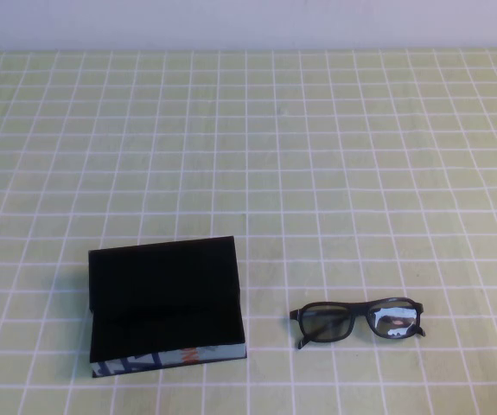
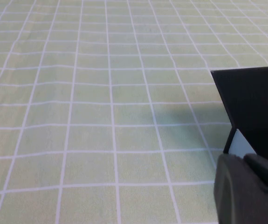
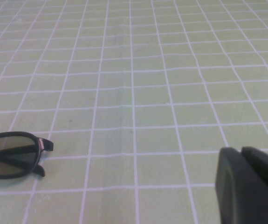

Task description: Return glasses to glasses case

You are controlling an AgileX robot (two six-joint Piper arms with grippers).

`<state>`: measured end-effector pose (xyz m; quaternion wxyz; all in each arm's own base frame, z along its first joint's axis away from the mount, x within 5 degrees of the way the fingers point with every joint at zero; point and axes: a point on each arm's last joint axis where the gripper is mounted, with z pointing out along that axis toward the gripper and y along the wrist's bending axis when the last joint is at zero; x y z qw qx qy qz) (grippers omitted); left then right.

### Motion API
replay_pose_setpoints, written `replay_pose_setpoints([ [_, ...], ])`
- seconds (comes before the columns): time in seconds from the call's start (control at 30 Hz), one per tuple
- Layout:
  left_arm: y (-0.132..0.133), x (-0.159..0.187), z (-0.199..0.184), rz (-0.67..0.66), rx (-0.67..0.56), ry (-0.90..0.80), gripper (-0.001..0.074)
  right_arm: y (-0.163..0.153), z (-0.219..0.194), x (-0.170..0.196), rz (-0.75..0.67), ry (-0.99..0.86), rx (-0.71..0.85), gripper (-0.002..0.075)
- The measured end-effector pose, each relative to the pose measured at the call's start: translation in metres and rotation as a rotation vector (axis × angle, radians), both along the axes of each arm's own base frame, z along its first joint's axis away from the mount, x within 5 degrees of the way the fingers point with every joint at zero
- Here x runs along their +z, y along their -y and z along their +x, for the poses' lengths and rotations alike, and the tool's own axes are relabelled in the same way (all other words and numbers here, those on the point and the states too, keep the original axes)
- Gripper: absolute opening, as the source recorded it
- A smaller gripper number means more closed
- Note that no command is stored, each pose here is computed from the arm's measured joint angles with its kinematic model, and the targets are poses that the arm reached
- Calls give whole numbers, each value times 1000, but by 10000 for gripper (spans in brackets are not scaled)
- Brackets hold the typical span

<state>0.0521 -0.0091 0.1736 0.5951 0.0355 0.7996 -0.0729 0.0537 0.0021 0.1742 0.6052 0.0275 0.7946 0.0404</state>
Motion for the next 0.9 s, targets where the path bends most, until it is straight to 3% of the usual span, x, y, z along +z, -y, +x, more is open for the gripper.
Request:
replay_pose_setpoints([
  [0.9,-2,1,1,56,1,26,-3,0,0,0,0,0,0,-18],
])
